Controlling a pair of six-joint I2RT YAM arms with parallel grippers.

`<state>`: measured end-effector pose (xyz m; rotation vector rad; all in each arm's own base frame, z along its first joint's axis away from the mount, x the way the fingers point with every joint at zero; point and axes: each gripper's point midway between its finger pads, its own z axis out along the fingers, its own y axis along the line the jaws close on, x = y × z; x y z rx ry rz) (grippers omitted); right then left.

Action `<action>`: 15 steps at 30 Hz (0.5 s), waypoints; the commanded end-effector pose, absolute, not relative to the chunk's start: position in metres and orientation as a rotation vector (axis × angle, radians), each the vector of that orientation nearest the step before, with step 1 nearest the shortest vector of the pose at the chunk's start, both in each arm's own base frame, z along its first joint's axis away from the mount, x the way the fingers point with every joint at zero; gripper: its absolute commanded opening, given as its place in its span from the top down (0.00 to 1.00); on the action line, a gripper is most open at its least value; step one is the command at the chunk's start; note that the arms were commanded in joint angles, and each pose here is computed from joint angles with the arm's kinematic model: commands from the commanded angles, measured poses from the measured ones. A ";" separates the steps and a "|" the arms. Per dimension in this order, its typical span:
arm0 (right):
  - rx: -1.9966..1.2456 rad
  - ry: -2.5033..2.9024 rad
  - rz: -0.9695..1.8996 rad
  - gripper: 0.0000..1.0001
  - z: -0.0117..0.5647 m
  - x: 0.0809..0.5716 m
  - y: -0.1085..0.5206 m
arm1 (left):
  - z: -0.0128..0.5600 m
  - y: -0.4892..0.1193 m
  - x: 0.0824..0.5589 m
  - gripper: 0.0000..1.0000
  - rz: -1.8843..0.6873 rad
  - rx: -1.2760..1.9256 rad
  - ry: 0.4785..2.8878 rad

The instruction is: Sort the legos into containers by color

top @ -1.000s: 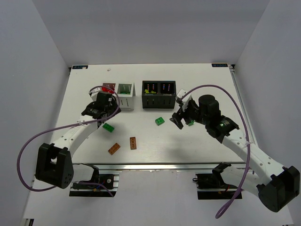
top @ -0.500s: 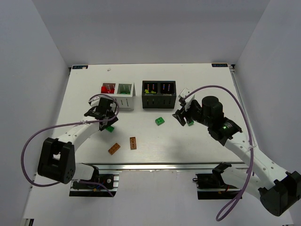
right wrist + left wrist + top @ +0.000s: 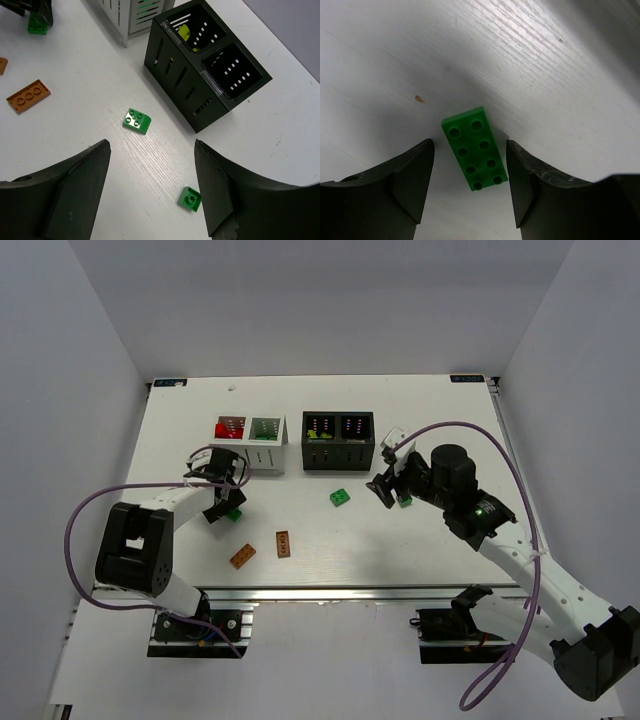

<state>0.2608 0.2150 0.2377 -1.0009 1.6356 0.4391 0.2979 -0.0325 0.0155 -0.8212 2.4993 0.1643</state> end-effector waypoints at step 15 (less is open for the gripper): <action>-0.977 1.554 0.463 0.27 0.259 0.256 0.216 | 0.020 -0.029 0.308 0.51 0.132 -0.838 2.483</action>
